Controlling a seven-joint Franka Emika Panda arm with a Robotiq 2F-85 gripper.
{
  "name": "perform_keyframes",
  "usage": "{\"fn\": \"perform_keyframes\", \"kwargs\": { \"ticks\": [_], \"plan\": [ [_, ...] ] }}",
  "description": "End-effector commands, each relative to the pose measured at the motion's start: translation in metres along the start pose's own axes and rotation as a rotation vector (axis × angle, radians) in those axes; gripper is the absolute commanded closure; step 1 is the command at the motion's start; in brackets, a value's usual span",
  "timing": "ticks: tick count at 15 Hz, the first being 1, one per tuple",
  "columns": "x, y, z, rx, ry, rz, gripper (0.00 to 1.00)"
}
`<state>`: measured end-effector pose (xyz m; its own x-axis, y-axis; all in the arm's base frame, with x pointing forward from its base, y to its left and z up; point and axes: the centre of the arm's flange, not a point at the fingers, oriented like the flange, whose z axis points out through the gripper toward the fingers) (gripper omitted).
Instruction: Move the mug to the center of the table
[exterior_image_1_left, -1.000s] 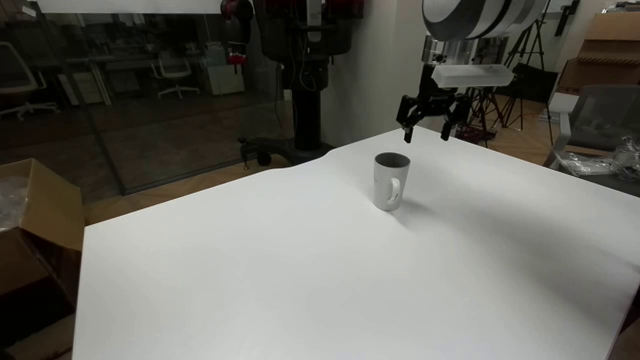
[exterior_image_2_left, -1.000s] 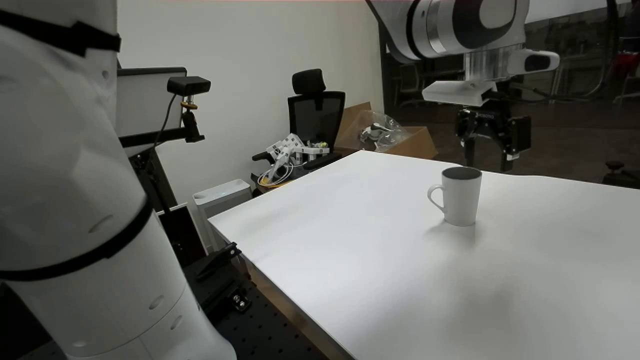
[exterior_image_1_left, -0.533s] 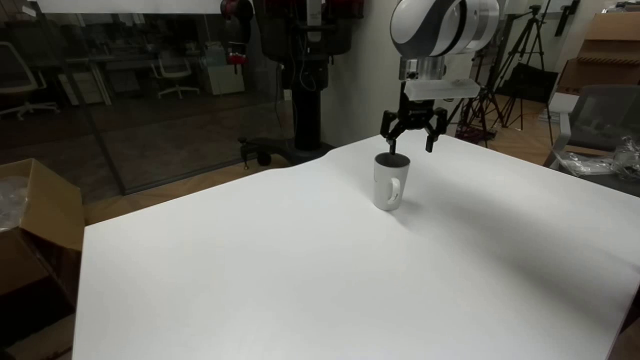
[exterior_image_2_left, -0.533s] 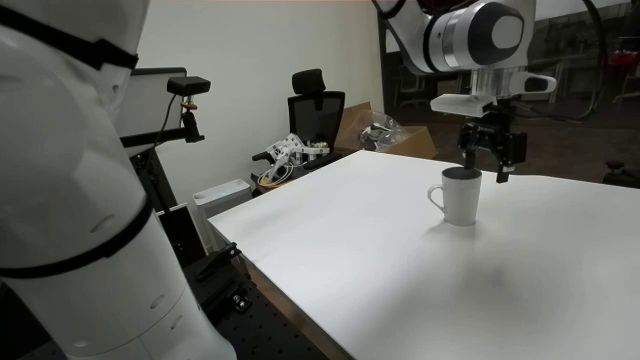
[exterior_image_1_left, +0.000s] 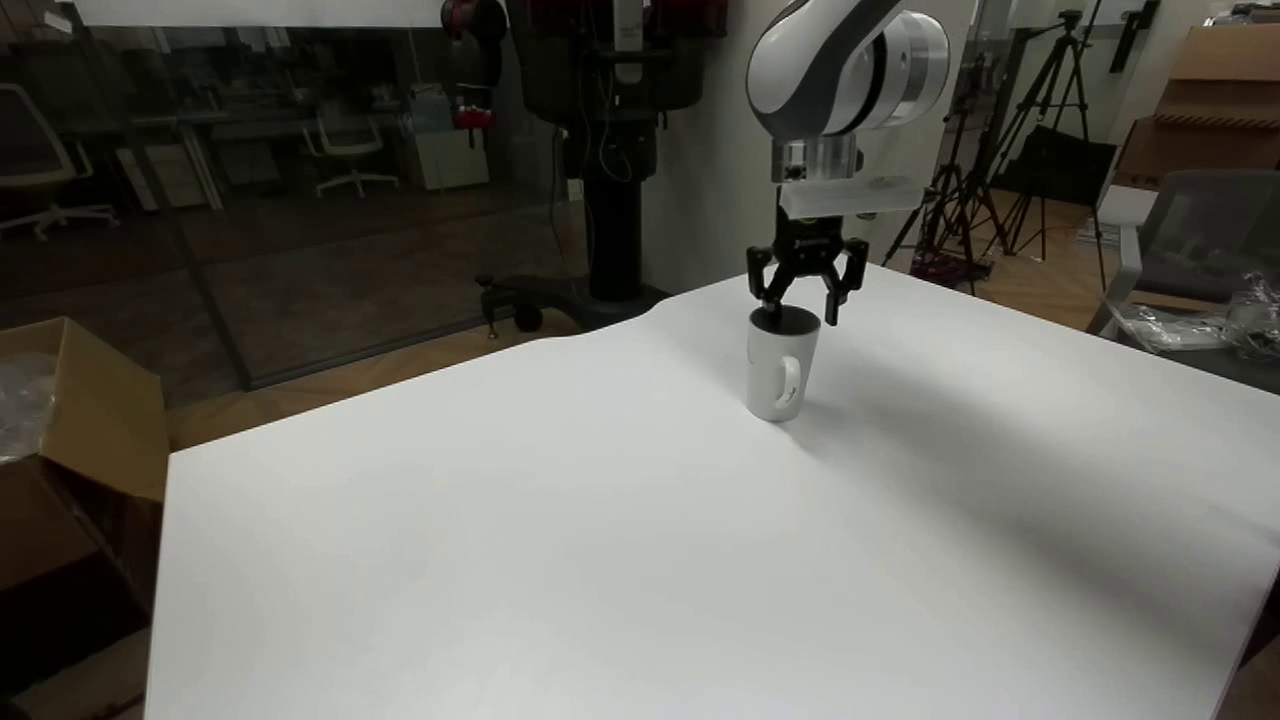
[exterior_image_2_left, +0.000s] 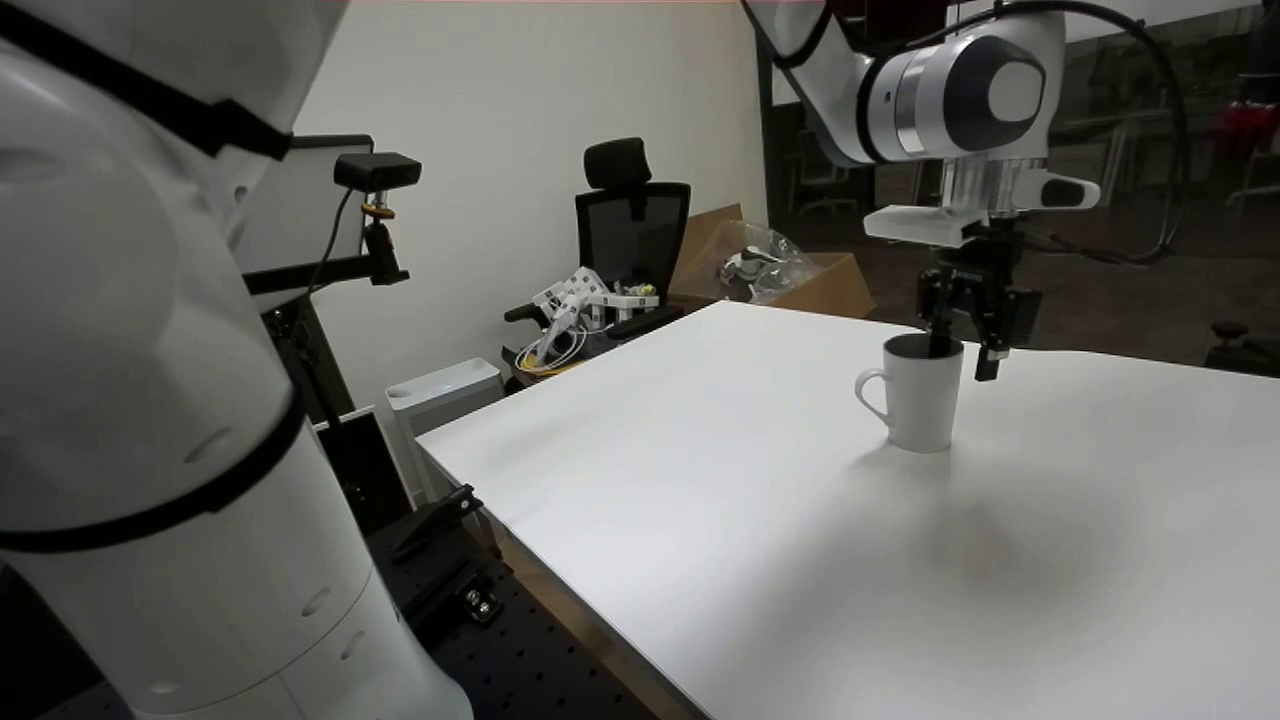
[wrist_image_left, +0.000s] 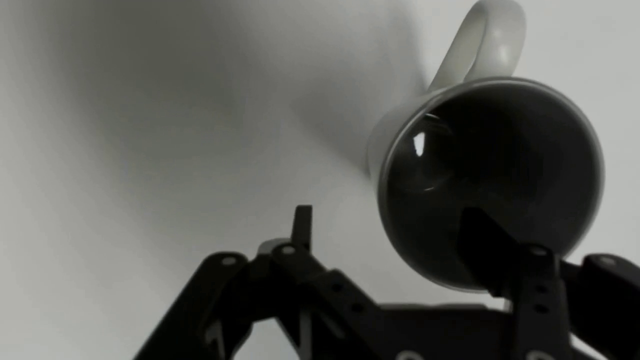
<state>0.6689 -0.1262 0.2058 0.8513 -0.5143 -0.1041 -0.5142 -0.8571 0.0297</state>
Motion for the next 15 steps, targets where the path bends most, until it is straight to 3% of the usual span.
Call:
{"fn": "perform_keyframes", "kwargs": {
  "ticks": [1, 5, 8, 15],
  "plan": [
    [0.013, -0.013, 0.000, -0.003, -0.009, 0.029, 0.55],
    [0.012, -0.017, -0.001, 0.003, -0.001, 0.020, 0.83],
    [0.009, -0.018, -0.002, 0.003, 0.000, 0.014, 0.98],
    [0.005, -0.025, -0.005, -0.004, 0.009, 0.001, 0.98]
  ]
}}
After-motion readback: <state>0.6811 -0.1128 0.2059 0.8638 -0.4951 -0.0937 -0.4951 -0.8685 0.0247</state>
